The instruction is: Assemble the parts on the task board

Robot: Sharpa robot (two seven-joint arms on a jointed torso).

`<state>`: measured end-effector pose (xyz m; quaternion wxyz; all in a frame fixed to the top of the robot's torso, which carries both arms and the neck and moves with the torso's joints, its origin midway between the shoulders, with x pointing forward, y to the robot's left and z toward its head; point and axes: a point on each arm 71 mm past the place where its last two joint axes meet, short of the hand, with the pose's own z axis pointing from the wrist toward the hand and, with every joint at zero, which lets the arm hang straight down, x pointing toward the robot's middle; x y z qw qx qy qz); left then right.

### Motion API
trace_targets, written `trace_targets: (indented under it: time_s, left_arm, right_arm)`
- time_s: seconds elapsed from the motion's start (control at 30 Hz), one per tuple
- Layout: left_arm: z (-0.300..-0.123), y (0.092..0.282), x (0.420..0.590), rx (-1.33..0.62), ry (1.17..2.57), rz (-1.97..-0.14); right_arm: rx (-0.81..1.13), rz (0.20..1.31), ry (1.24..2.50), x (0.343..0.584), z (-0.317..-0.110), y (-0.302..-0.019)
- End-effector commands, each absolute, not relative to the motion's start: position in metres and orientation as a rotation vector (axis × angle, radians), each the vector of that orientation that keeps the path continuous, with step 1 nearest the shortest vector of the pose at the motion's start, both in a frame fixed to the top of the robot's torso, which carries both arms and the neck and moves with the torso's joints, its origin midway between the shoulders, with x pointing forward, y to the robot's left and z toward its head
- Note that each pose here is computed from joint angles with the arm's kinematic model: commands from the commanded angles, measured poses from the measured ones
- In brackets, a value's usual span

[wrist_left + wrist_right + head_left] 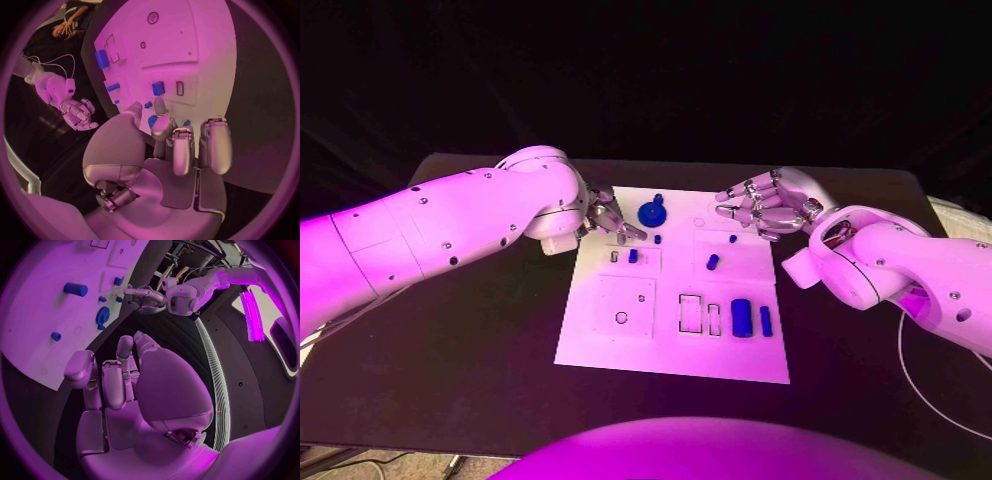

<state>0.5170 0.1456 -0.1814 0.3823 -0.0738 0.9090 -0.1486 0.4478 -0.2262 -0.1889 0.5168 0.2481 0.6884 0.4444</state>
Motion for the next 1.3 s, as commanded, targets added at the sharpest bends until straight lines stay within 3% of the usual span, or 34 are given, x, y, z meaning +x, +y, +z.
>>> trace_targets:
  time_s: [0.03, 0.3, 0.67, 1.3]
  left_arm:
    - [-0.173, 0.147, 0.520, -0.253, 2.322, -0.430]
    - [-0.159, 0.165, 0.545, -0.239, 2.332, -0.352]
    - [-0.164, 0.167, 0.569, -0.228, 2.331, -0.264]
    - [-0.171, 0.165, 0.580, -0.202, 2.330, -0.167]
  right_arm:
    - [0.586, 1.077, 1.652, 0.447, -0.190, -0.225]
    - [0.588, 1.079, 1.657, 0.448, -0.191, -0.223]
    - [0.586, 1.085, 1.660, 0.448, -0.192, -0.221]
    - [0.584, 1.087, 1.662, 0.448, -0.192, -0.220]
